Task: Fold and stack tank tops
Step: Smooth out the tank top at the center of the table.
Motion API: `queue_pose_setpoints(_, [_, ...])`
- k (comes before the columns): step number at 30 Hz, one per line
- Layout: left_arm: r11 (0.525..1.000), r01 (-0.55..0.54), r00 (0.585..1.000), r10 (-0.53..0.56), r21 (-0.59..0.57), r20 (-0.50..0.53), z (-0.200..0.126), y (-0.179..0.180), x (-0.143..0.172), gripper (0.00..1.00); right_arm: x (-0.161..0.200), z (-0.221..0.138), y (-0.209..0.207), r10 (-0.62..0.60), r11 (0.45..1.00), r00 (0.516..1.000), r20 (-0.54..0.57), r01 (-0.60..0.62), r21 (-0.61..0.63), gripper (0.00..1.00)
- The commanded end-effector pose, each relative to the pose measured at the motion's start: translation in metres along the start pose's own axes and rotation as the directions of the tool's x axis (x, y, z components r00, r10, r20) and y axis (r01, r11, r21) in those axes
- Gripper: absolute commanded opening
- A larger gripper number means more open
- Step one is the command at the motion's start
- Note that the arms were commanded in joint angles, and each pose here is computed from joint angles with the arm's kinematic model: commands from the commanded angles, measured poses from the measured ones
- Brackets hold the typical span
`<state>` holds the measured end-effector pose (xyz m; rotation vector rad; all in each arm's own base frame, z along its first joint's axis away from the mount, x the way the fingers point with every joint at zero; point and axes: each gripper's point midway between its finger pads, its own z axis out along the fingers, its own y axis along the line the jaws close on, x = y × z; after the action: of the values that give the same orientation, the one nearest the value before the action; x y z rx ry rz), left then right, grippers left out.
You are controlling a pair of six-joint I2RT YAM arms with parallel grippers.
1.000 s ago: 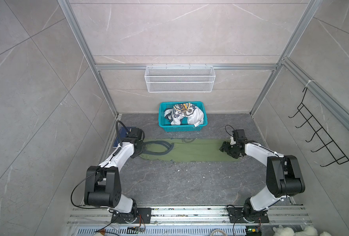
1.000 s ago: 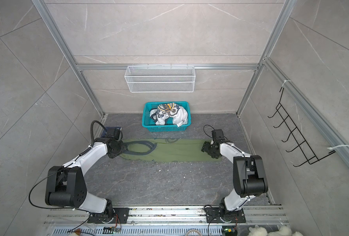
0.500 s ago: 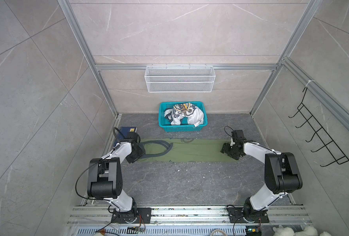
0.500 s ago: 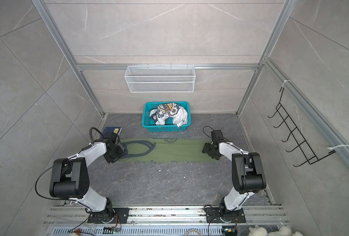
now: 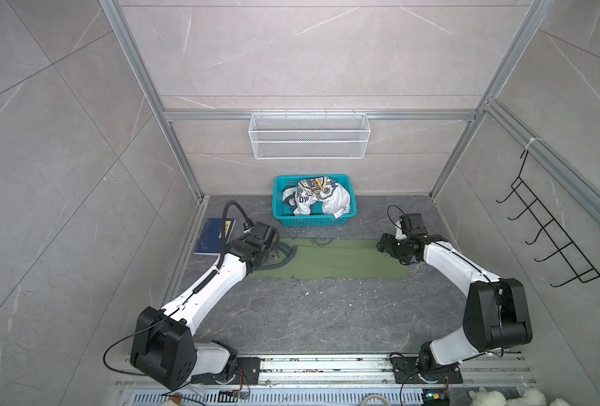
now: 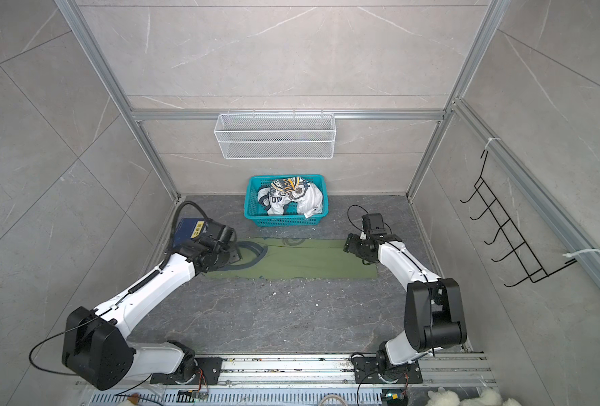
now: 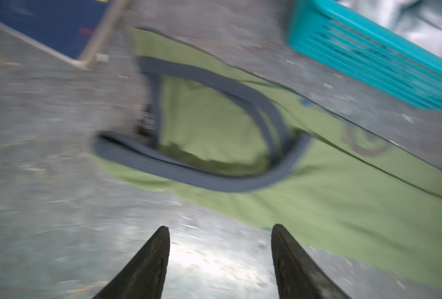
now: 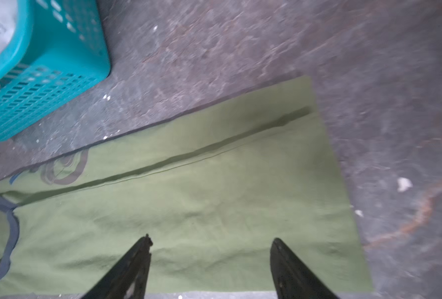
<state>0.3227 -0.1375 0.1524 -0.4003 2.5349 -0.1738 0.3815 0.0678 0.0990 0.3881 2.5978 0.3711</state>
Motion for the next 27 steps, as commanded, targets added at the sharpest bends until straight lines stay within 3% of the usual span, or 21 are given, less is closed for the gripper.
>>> queue_pose_setpoints(1, [0.995, -0.019, 0.998, 0.024, 0.095, -0.053, 0.023, -0.058, 0.014, 0.65, 0.007, 0.015, 0.013, 0.003, 0.999, 0.998, -0.055, -0.006, -0.045, 0.75])
queue_pose_setpoints(5, [0.98, -0.087, 0.985, 0.111, 0.178, -0.131, 0.059, -0.113, 0.039, 0.66, 0.011, 0.029, 0.015, 0.012, 0.998, 0.996, -0.089, -0.018, -0.065, 0.75])
queue_pose_setpoints(8, [0.978, -0.074, 0.981, 0.107, 0.197, -0.164, 0.084, -0.124, 0.049, 0.66, 0.015, 0.039, 0.012, 0.013, 0.998, 0.994, -0.112, -0.02, -0.058, 0.77])
queue_pose_setpoints(18, [0.998, -0.017, 0.98, 0.03, 0.066, -0.199, 0.13, -0.05, 0.062, 0.66, 0.018, 0.055, -0.032, 0.117, 0.993, 0.982, -0.151, -0.115, 0.021, 0.79])
queue_pose_setpoints(22, [0.999, 0.01, 0.979, 0.0, 0.048, -0.205, 0.132, -0.023, 0.064, 0.66, 0.021, 0.057, -0.047, 0.161, 0.987, 0.975, -0.15, -0.155, 0.051, 0.79])
queue_pose_setpoints(27, [0.998, -0.018, 0.978, 0.031, 0.065, -0.205, 0.117, -0.024, 0.061, 0.66, 0.015, 0.042, -0.038, 0.139, 0.99, 0.983, -0.123, -0.136, 0.028, 0.79])
